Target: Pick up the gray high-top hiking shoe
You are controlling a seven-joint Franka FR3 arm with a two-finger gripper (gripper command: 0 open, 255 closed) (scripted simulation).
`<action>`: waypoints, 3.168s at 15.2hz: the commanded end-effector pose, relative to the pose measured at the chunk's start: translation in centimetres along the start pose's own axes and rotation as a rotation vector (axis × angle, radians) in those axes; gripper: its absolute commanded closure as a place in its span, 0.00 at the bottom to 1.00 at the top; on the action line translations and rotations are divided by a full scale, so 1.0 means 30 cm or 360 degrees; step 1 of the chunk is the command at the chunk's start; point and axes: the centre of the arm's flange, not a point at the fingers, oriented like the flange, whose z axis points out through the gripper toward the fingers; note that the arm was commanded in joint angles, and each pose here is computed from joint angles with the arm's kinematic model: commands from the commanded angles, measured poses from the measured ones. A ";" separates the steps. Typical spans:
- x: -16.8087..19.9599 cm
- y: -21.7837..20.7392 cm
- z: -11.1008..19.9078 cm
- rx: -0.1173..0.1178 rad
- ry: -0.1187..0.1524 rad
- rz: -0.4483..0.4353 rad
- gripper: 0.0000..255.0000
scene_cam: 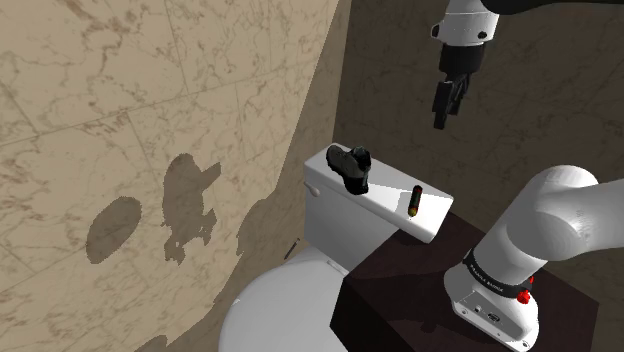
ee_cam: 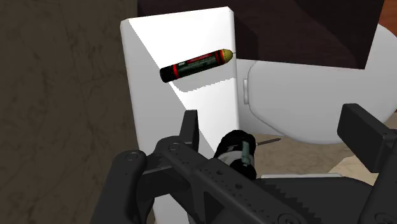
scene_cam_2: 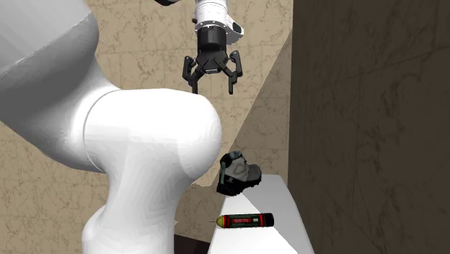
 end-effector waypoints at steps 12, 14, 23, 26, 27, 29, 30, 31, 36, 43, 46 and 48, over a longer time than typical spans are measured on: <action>0.423 0.014 0.234 0.0008 -0.0001 0.0279 0.00; 0.499 0.024 0.277 0.0010 -0.0001 0.0330 0.00; 0.837 0.100 0.469 0.0017 -0.0002 0.0558 0.00; 0.947 0.136 0.533 0.0019 -0.0002 0.0634 0.00; 0.983 0.149 0.554 0.0020 -0.0002 0.0660 0.00; 1.002 0.154 0.581 0.0020 -0.0002 0.0671 0.00; 1.005 0.153 0.599 0.0020 -0.0002 0.0671 0.00; 1.008 0.153 0.616 0.0020 -0.0002 0.0671 0.00; 1.021 0.148 0.695 0.0020 -0.0002 0.0671 0.00; 1.023 0.149 0.698 0.0021 -0.0002 0.0671 1.00; 1.022 0.148 0.700 0.0021 -0.0002 0.0671 1.00; 1.018 0.149 0.678 0.0020 -0.0002 0.0671 1.00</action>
